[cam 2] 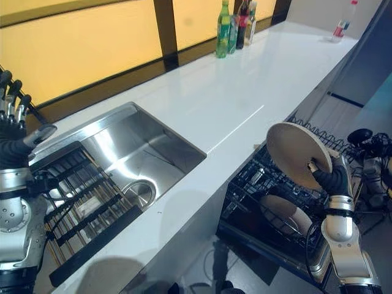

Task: Pick up plates and place into dishwasher.

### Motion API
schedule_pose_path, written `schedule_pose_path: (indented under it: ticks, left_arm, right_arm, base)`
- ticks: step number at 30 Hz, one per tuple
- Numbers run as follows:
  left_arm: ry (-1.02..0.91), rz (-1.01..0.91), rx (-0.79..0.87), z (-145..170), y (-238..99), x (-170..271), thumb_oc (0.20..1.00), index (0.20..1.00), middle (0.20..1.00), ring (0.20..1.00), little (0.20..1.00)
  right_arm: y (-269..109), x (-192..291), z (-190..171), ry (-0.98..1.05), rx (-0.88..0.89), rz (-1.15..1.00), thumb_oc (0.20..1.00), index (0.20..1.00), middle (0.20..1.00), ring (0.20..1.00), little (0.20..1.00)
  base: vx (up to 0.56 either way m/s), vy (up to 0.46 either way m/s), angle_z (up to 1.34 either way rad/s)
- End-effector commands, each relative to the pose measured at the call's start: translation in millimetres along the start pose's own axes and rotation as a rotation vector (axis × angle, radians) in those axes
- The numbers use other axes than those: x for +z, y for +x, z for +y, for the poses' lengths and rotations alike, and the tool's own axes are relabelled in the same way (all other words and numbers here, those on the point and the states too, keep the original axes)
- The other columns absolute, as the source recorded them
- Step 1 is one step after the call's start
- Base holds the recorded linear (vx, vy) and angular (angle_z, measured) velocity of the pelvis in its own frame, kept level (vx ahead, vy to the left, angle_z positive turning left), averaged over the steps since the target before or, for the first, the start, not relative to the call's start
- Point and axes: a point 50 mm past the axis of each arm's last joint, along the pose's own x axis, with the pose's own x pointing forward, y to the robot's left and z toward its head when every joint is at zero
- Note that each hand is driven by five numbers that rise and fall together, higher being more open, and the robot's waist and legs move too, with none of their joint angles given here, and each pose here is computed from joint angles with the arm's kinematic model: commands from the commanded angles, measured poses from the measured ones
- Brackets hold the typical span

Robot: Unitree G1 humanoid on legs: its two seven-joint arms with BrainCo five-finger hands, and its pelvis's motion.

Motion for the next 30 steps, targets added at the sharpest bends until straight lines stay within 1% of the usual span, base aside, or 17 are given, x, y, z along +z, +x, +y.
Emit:
schedule_pose_path:
  ticks: [1, 7, 10, 13, 16, 17, 19, 25, 28, 30]
  left_arm:
    - [0.033, -0.12, 0.049, 4, 24, 15, 1.0, 1.0, 1.0, 1.0, 1.0]
    - [0.041, -0.21, 0.105, 1, 34, 25, 1.0, 1.0, 1.0, 1.0, 1.0]
    - [0.04, -0.23, 0.122, -1, 36, 27, 1.0, 1.0, 1.0, 1.0, 1.0]
    - [0.037, -0.24, 0.119, -4, 36, 30, 1.0, 1.0, 1.0, 1.0, 1.0]
    - [0.039, -0.257, 0.118, -5, 40, 34, 1.0, 1.0, 1.0, 1.0, 1.0]
    - [0.044, -0.261, 0.116, -7, 44, 36, 1.0, 1.0, 1.0, 1.0, 1.0]
    - [0.053, -0.261, 0.123, -8, 46, 37, 1.0, 1.0, 1.0, 1.0, 1.0]
    - [0.056, -0.265, 0.143, -8, 46, 37, 1.0, 1.0, 1.0, 1.0, 1.0]
    - [0.056, -0.268, 0.147, -10, 47, 37, 1.0, 1.0, 1.0, 1.0, 1.0]
    - [0.055, -0.272, 0.151, -10, 47, 37, 1.0, 1.0, 1.0, 1.0, 1.0]
  right_arm:
    - [39, 38, -19, -0.009, -0.161, -0.188, 0.2, 0.2, 0.2, 0.2, 0.2]
    - [57, 53, -21, -0.014, -0.251, -0.232, 0.2, 0.2, 0.2, 0.2, 0.2]
    - [63, 60, -20, -0.017, -0.267, -0.249, 0.2, 0.2, 0.2, 0.2, 0.2]
    - [67, 61, -23, -0.061, -0.271, -0.266, 0.2, 0.2, 0.2, 0.2, 0.2]
    - [74, 63, -30, -0.171, -0.305, -0.294, 0.2, 0.2, 0.2, 0.2, 0.2]
    - [79, 65, -35, -0.235, -0.331, -0.308, 0.2, 0.2, 0.2, 0.2, 0.2]
    - [84, 69, -43, -0.281, -0.364, -0.327, 0.2, 0.2, 0.2, 0.2, 0.2]
    - [93, 81, -71, -0.344, -0.512, -0.371, 0.2, 0.2, 0.2, 0.2, 0.2]
    - [96, 83, -79, -0.345, -0.515, -0.369, 0.2, 0.2, 0.2, 0.2, 0.2]
    - [97, 83, -80, -0.344, -0.483, -0.362, 0.2, 0.2, 0.2, 0.2, 0.2]
  base:
    - [-0.27, -0.246, 0.04]
    - [-0.24, -0.267, 0.06]
    - [-0.11, -0.24, 0.01]
    - [-0.01, -0.205, -0.02]
    - [-0.02, -0.183, 0.0]
    - [-0.01, -0.153, -0.01]
    - [0.0, -0.113, -0.01]
    - [0.0, -0.025, -0.07]
    - [0.01, -0.004, -0.09]
    - [0.01, 0.012, -0.07]
